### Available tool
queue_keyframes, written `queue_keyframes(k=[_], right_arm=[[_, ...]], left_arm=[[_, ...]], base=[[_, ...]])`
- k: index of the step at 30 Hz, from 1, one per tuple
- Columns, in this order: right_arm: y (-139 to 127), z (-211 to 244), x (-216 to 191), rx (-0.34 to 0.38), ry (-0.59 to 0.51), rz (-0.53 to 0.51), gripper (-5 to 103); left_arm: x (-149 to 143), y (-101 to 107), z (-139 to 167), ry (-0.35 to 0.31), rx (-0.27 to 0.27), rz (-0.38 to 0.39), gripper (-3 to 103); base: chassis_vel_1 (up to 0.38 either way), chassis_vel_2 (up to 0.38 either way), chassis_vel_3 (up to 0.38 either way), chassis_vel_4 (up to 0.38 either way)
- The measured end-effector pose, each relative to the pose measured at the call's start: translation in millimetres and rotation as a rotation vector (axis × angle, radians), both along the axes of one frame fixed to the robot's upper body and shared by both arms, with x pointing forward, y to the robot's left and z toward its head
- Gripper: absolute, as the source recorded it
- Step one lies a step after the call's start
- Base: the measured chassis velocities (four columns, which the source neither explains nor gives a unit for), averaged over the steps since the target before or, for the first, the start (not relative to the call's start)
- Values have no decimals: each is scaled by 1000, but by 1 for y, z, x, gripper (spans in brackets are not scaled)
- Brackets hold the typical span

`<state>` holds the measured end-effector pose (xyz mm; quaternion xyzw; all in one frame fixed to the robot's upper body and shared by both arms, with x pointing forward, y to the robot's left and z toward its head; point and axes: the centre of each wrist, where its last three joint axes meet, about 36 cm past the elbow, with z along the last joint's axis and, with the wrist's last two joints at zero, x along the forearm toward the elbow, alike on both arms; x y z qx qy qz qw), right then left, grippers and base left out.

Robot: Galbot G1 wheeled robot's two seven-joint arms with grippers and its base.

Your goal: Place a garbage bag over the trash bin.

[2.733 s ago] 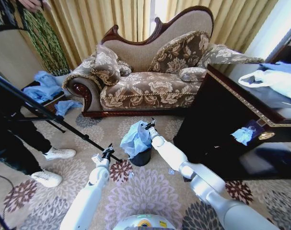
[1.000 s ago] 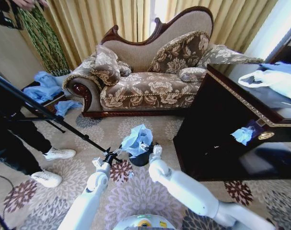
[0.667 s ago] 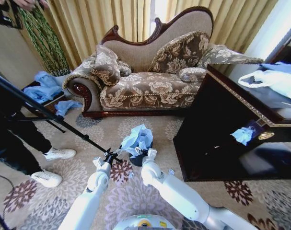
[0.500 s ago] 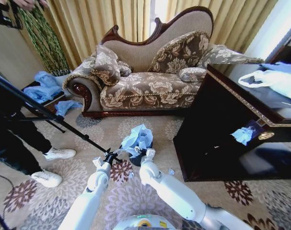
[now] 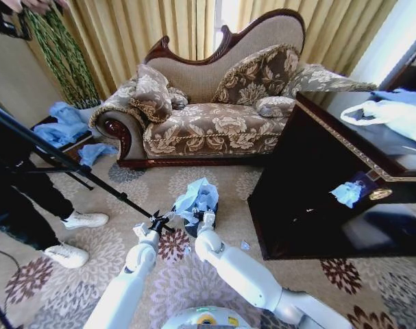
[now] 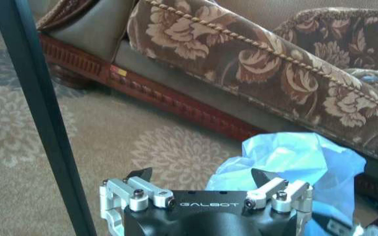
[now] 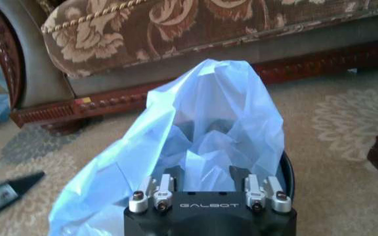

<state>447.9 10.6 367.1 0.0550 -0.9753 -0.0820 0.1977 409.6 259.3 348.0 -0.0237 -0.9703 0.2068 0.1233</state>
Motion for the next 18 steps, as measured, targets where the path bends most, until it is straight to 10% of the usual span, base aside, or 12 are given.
queue_keyframes(k=[18], right_arm=[[-30, -44, 8, -147, -146, 70, 2]], left_arm=[[-1, 5, 3, -34, -13, 3, 100]], base=[[0, 0, 0, 0]])
